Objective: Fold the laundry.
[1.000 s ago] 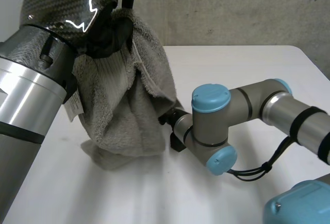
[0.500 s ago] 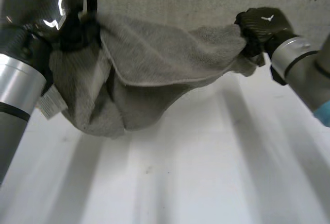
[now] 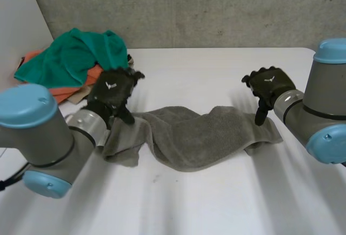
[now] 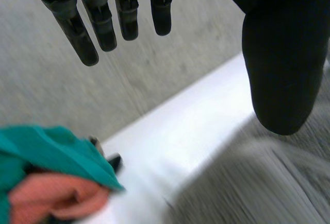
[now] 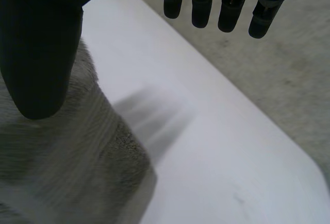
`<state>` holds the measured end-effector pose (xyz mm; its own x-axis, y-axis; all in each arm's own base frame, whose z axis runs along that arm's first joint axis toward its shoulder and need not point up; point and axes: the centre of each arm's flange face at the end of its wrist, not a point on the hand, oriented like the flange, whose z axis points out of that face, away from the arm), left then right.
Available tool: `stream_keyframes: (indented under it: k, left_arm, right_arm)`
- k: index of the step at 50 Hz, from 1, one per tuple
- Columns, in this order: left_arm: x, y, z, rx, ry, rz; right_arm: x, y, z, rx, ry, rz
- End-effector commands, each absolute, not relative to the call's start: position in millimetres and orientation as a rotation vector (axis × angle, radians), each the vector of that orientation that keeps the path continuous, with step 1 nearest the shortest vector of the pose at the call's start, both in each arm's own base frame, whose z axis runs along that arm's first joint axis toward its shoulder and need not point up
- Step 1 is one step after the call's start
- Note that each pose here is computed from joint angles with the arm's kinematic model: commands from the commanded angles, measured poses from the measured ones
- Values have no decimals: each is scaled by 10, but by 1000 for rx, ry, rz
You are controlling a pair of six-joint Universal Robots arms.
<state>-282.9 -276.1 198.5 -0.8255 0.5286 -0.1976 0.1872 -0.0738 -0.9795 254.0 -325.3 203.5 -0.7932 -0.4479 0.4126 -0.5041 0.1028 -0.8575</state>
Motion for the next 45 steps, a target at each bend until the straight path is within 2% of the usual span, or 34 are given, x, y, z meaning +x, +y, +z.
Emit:
stream_keyframes:
  k: [1,5,10,13,16,22,28,34,39,42,45]
  left_arm:
    - [-2637,-2446,2628,-730,-1842,2107]
    - [-2429,-2325,2706,-701,-1883,2125]
    - [-2257,-2350,2543,-672,-1994,2084]
    - [-2260,-2362,2489,-680,-2011,2064]
    - [-2304,-2459,2269,-709,-2074,1990]
    - [-2405,-2686,1997,-754,-2115,1886]
    - [-2535,-2928,1677,-861,-2189,1776]
    - [-2617,-3049,1495,-1016,-2243,1708]
    - [-2713,-3211,1426,-1048,-2242,1698]
    - [-2759,-3294,1466,-1048,-2221,1740]
    - [-2854,-3426,1684,-1046,-2132,1855]
  right_arm:
    - [2462,-3085,2553,923,-2180,1978]
    - [2406,-2920,2685,930,-2159,1985]
    - [2272,-2697,2635,967,-2252,1838]
    - [2106,-2655,2497,969,-2324,1693]
    - [1955,-2649,2323,953,-2379,1588]
    - [1953,-2665,2100,1004,-2414,1657]
    - [1957,-2884,1798,1031,-2416,1759]
    - [2021,-3099,1442,1060,-2438,1741]
    - [2065,-3300,1299,1070,-2430,1732]
    - [2085,-3480,1328,1059,-2387,1777]
    - [2105,-3661,1498,1031,-2291,1873]
